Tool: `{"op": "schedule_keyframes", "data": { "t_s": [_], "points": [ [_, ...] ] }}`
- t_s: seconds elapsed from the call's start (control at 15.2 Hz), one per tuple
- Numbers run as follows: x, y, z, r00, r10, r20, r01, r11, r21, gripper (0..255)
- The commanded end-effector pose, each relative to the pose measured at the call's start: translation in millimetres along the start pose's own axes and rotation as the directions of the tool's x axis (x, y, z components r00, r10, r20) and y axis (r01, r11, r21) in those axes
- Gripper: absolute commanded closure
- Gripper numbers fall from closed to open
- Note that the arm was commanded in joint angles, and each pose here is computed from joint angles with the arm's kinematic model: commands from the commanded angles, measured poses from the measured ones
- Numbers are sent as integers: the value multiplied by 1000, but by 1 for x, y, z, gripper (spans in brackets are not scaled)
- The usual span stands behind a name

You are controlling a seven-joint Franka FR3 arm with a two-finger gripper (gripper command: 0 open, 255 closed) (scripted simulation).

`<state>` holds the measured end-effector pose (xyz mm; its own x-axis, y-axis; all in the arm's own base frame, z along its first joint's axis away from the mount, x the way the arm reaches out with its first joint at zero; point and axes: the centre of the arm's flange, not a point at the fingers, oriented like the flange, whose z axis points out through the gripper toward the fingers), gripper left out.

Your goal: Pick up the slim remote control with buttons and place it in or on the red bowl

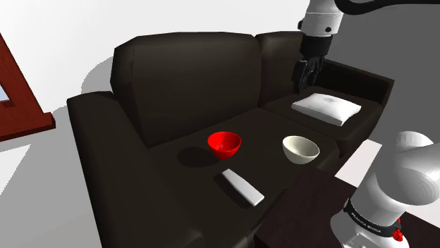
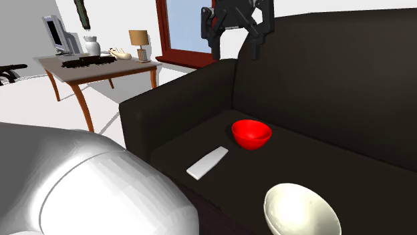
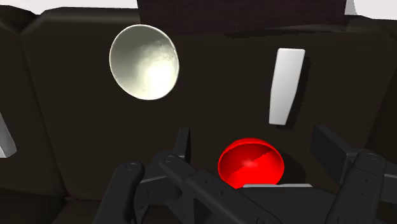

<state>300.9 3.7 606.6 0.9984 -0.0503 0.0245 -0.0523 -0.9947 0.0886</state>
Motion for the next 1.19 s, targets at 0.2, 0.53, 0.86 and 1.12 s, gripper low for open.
{"op": "schedule_keyframes", "data": {
  "t_s": [0.2, 0.53, 0.86, 1.12],
  "points": [
    [9, -13, 36, 1000, 6, 2, -6, 1000, 8, 0],
    [23, -36, 95, 1000, 16, 7, -17, 1000, 21, 0],
    [37, -60, 155, 1000, 27, 11, -27, 999, 34, 0],
    [49, -79, 202, 999, 35, 14, -35, 998, 44, 0]
  ]
}}
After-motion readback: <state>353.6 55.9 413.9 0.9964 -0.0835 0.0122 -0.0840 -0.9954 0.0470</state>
